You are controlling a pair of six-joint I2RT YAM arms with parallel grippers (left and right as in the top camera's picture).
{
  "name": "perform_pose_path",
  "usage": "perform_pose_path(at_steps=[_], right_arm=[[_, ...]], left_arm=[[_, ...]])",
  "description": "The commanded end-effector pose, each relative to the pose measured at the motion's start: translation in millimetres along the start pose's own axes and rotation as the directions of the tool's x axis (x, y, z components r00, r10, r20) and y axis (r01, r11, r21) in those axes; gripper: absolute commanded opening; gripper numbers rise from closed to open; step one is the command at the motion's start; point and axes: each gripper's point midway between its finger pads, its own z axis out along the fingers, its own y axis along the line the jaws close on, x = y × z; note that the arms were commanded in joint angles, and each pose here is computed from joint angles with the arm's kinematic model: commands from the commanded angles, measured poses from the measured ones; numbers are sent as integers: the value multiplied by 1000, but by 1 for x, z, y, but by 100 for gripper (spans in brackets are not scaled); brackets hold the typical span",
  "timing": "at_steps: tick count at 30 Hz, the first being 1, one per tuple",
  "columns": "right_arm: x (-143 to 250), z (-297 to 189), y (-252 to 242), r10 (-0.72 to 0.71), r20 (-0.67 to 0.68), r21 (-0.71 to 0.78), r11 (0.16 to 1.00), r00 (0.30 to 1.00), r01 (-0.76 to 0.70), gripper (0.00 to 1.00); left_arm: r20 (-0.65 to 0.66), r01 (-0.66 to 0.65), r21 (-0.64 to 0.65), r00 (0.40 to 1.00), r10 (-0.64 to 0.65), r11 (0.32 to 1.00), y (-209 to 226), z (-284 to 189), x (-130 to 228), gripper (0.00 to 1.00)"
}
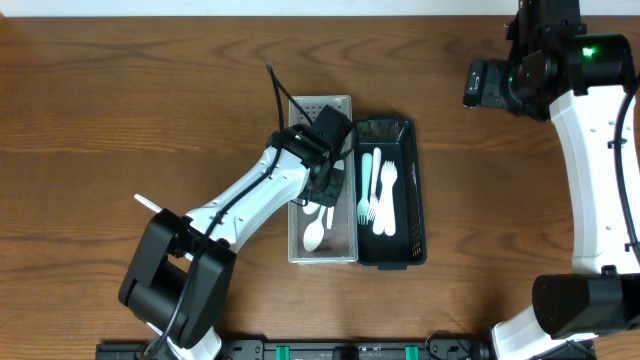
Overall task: Pack container
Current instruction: 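Carry the spoon with the left gripper into the grey basket, then release the spoon and move the left gripper to the last spoon, then grasp the last white spoon by its handle with the left gripper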
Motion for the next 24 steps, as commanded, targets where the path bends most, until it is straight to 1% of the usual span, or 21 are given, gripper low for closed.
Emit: perform_pose_path(at_steps=[1, 4, 6, 9, 11, 12, 14, 15, 16, 17, 18, 19, 20, 21, 23, 24], right_arm=[[1, 2, -3, -10, -6, 11, 1000, 1000, 10, 93], [1, 2, -3, -12, -6, 11, 1000, 1000, 13, 93], [1, 2, -4, -34, -6, 11, 999, 999, 34, 93], [1, 2, -4, -39, -8, 12, 999, 999, 39, 93], [1, 2, -4, -39, -8, 11, 999, 999, 39, 93], [1, 2, -4, -39, -8, 11, 999, 999, 39, 93], [1, 2, -4, -39, -8, 11, 999, 999, 39, 93], [2, 2, -4, -39, -9, 12, 999, 999, 39, 93], [2, 2, -4, -39, -10, 12, 999, 999, 39, 93], [2, 2, -4, -39, -11, 12, 999, 999, 39, 93], [2, 2, -4, -39, -11, 12, 999, 999, 39, 93], [2, 2, -4, -39, -11, 12, 999, 999, 39, 93], [2, 2, -4, -39, -11, 12, 999, 999, 39, 93], [2, 2, -4, -39, -11, 12, 999, 999, 39, 93], [2, 2, -4, -39, -11, 12, 999, 999, 39, 93], [2, 2, -4, -39, -11, 12, 999, 999, 39, 93]], left_arm=[[45, -82, -2, 996, 82, 997, 0, -19, -6, 45], [97, -141, 0, 985, 140, 990, -4, -54, -15, 46], [148, -164, -12, 975, 164, 986, -5, -87, -22, 48], [258, -135, -114, 953, 160, 984, 11, -144, -34, 52], [348, -62, -202, 928, 131, 977, 34, -181, -38, 58], [377, -17, -223, 921, 102, 975, 44, -191, -38, 62], [444, 150, -253, 896, -23, 956, 77, -216, -30, 66], [467, 246, -251, 878, -105, 936, 96, -224, -23, 67], [482, 335, -243, 856, -187, 910, 112, -230, -16, 67], [494, 440, -224, 820, -288, 869, 131, -234, -5, 67], [502, 548, -202, 770, -395, 812, 150, -237, 6, 69], [503, 635, -185, 717, -482, 750, 165, -238, 17, 73], [501, 721, -171, 651, -571, 671, 181, -237, 30, 79], [495, 779, -164, 595, -633, 605, 193, -235, 41, 84], [472, 870, -147, 479, -740, 470, 217, -225, 63, 97], [459, 884, -146, 458, -762, 443, 224, -220, 69, 97]])
